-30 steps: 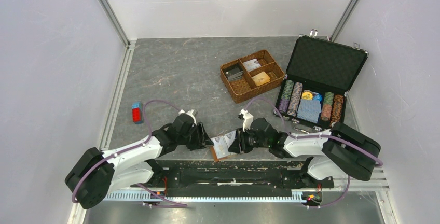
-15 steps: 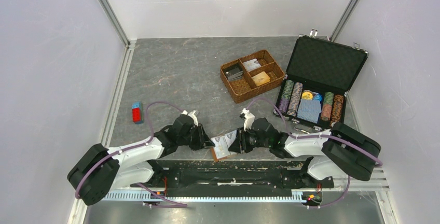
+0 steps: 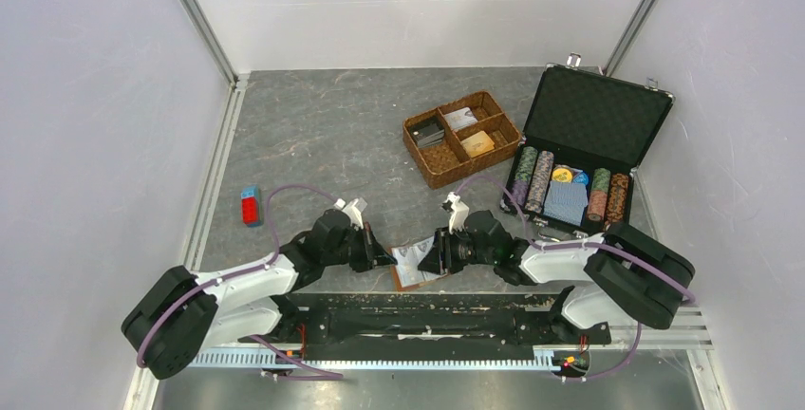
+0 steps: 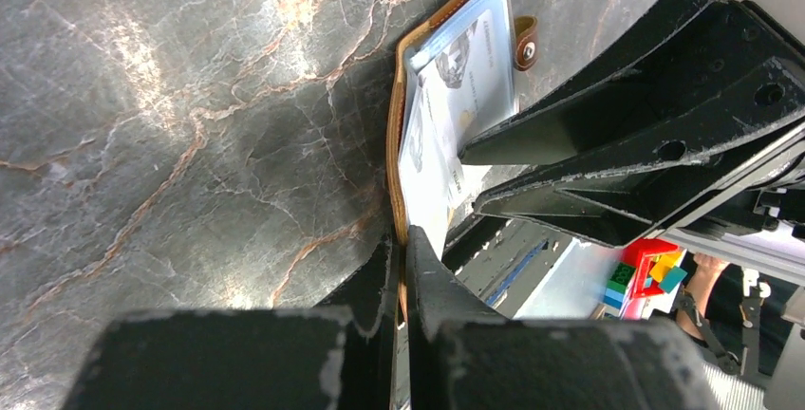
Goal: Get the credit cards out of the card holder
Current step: Remove the credit card from the card holder.
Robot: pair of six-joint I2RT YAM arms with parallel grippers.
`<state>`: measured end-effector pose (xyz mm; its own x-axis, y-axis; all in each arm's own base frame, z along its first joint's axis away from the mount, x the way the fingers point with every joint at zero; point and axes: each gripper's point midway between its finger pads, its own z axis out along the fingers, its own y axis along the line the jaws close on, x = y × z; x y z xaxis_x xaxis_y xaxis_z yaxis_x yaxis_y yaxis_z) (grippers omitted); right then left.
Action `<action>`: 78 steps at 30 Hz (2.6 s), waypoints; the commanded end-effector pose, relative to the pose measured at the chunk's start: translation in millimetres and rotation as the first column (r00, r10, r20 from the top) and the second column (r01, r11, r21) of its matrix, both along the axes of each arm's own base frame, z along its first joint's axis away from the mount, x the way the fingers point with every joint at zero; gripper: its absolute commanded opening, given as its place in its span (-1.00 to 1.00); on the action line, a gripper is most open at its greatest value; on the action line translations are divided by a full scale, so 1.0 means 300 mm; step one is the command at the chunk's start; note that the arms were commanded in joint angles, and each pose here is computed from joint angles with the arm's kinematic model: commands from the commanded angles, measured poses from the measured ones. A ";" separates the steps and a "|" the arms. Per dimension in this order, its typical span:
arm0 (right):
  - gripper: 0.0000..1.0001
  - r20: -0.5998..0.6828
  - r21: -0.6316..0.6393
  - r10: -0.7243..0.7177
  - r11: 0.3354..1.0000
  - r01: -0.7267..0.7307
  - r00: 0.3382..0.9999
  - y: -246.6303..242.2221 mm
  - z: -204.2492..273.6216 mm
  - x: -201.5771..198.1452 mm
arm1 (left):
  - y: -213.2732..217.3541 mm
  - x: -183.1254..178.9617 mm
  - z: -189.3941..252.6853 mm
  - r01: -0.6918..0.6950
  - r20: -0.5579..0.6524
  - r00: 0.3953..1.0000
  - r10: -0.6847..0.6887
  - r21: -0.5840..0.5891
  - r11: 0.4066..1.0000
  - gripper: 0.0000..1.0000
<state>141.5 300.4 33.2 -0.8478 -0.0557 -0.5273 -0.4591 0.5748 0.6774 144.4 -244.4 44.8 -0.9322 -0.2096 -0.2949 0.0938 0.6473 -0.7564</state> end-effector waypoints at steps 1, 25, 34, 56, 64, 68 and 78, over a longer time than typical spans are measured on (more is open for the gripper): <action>-0.29 0.023 0.046 0.009 0.999 -0.010 1.000 0.025 0.036 0.019 | -0.021 0.005 0.045 0.017 0.034 0.999 -0.015 -0.081 0.997 -0.95; -0.25 0.010 0.047 -0.011 0.999 0.010 1.000 0.000 -0.001 0.063 | -0.027 0.006 0.011 0.033 -0.009 0.999 -0.034 -0.085 0.996 -0.24; -0.25 -0.010 0.064 -0.011 0.998 0.012 1.000 -0.014 -0.012 0.037 | -0.069 0.009 0.010 0.045 -0.035 0.998 -0.052 -0.160 0.986 -0.09; -0.24 0.002 0.123 -0.010 0.992 0.010 1.000 -0.018 0.022 0.054 | -0.038 0.029 -0.027 0.047 -0.037 0.998 -0.049 -0.065 0.997 -0.26; -0.25 -0.008 0.107 -0.033 0.994 0.033 0.999 -0.037 0.017 0.050 | 0.106 0.085 0.059 -0.112 0.001 0.993 0.114 0.207 0.972 -0.04; -0.26 -0.005 0.103 -0.040 0.994 0.040 0.999 -0.040 0.020 0.052 | 0.054 0.094 0.183 -0.105 0.036 0.994 0.103 0.077 0.991 -0.24; -0.27 0.003 0.111 -0.052 0.993 0.052 0.999 -0.032 0.050 0.067 | -0.023 0.045 0.070 -0.014 -0.065 0.998 0.012 -0.034 0.999 -0.88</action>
